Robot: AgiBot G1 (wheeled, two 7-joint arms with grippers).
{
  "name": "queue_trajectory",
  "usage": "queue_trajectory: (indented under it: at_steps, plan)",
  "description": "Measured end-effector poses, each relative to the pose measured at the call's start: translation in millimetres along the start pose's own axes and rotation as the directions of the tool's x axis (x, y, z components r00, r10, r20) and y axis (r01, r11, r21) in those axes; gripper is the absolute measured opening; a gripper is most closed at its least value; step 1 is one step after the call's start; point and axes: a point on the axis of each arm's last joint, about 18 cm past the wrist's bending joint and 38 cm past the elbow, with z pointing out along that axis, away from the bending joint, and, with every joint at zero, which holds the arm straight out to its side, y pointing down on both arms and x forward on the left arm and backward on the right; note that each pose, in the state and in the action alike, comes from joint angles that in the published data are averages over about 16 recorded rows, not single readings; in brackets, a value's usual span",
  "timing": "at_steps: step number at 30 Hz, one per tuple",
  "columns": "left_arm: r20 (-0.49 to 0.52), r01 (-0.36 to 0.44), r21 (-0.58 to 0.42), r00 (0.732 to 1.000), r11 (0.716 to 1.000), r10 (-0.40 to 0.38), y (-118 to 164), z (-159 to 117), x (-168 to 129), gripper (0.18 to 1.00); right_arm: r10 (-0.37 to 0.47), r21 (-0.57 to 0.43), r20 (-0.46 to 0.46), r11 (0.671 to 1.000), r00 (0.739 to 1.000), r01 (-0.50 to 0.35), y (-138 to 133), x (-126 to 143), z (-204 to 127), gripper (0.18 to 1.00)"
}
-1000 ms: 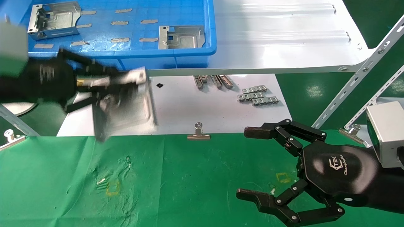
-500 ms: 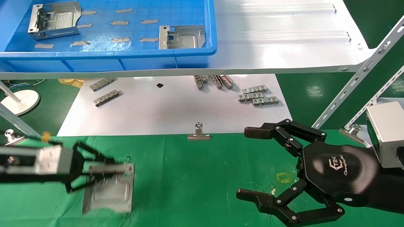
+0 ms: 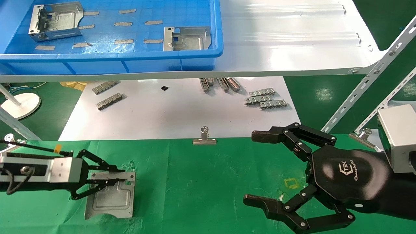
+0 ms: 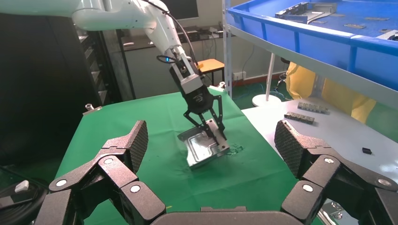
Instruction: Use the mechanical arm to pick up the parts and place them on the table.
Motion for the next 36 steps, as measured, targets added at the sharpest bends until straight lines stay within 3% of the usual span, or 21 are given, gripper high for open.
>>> queue_trajectory:
  at_steps: [7,14,24,36]
  plan:
    - [0.02,-0.01,0.006,1.0,1.0,0.009,2.2,-1.8,-0.9,0.325,0.0,0.0,0.0,1.0,1.0,0.0,0.0,0.0,0.0,1.0]
    - [0.063,0.056,0.052,0.996,0.997,-0.059,2.0,-9.0,0.8,0.407,0.0,0.0,0.0,1.0,1.0,0.0,0.0,0.0,0.0,1.0]
    - [0.063,0.151,0.104,0.985,0.983,-0.158,3.9,-13.4,14.3,0.622,0.0,0.0,0.0,1.0,1.0,0.0,0.0,0.0,-0.1,1.0]
    - [0.066,0.157,0.125,0.984,0.98,-0.166,-0.2,-11.5,13.3,0.87,0.0,0.0,0.0,1.0,1.0,0.0,0.1,0.1,-0.1,1.0]
